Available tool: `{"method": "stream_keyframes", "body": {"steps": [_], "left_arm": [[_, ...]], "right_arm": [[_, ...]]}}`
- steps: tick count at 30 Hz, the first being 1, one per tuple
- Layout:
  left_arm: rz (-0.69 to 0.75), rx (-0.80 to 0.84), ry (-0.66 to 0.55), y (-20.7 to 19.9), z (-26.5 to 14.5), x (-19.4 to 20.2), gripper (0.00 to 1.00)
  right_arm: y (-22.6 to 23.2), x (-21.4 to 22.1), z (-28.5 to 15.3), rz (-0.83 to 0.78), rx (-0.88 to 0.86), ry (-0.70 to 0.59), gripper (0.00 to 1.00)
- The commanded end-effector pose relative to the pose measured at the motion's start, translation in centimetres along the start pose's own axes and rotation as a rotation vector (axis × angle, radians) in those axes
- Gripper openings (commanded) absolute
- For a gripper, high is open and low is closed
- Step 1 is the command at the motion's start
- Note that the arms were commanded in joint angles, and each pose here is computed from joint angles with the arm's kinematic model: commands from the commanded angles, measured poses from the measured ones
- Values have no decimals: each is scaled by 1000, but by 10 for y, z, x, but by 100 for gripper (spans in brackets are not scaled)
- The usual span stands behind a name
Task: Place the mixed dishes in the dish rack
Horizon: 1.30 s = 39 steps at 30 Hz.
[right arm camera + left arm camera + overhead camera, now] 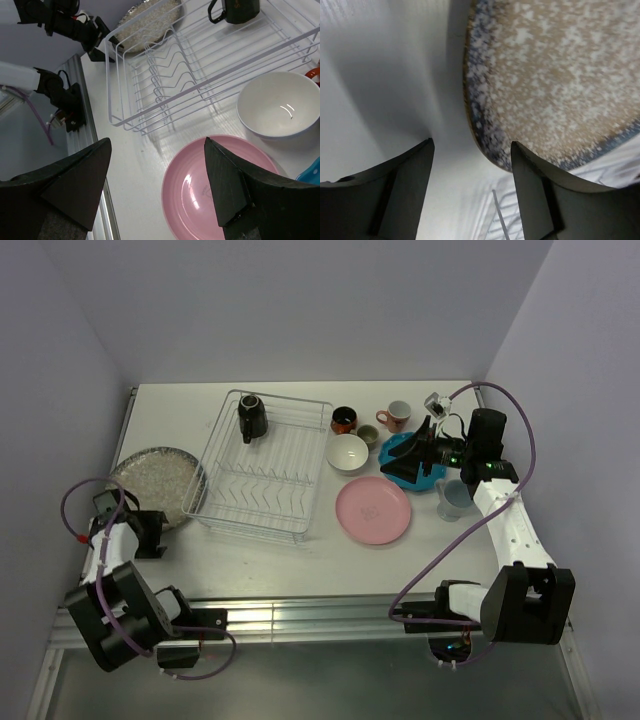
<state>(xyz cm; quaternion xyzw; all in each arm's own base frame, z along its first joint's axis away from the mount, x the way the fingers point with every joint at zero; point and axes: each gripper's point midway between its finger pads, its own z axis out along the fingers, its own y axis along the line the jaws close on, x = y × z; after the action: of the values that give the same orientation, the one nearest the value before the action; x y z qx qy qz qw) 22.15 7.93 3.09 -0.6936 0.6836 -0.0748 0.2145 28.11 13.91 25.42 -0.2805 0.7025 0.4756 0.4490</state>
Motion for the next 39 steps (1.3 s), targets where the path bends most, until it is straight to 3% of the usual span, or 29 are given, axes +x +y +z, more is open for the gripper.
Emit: {"method": "stream_keyframes", "body": {"steps": [1, 5, 8, 9, 12, 15, 24, 29, 37, 39], "left_arm": [[-23, 14, 5, -1, 15, 0, 67], [-55, 45, 24, -9, 29, 2, 61], [-65, 72, 56, -11, 35, 8, 32], [-68, 93, 56, -12, 37, 8, 17], [-76, 129, 63, -16, 36, 8, 5], [-72, 153, 29, -18, 30, 0, 0], [-78, 312, -133, -56, -24, -41, 0], [-87, 367, -163, -71, -43, -51, 0], [-100, 422, -142, -87, -48, -57, 0], [-105, 445, -146, -95, -54, -63, 0]], "right_arm": [[12, -19, -2, -78, -27, -17, 82], [12, -19, -2, -79, -27, -16, 82], [12, -18, -1, -79, -28, -15, 82], [12, -18, -2, -77, -29, -15, 82], [12, -18, -1, -76, -33, -14, 82], [13, -18, -1, -74, -38, -16, 82], [17, -17, 0, -79, -59, -13, 82], [26, -9, 8, -127, -94, 25, 82], [74, 10, 70, -538, -244, 242, 83], [76, 10, 82, -558, -260, 273, 83]]}}
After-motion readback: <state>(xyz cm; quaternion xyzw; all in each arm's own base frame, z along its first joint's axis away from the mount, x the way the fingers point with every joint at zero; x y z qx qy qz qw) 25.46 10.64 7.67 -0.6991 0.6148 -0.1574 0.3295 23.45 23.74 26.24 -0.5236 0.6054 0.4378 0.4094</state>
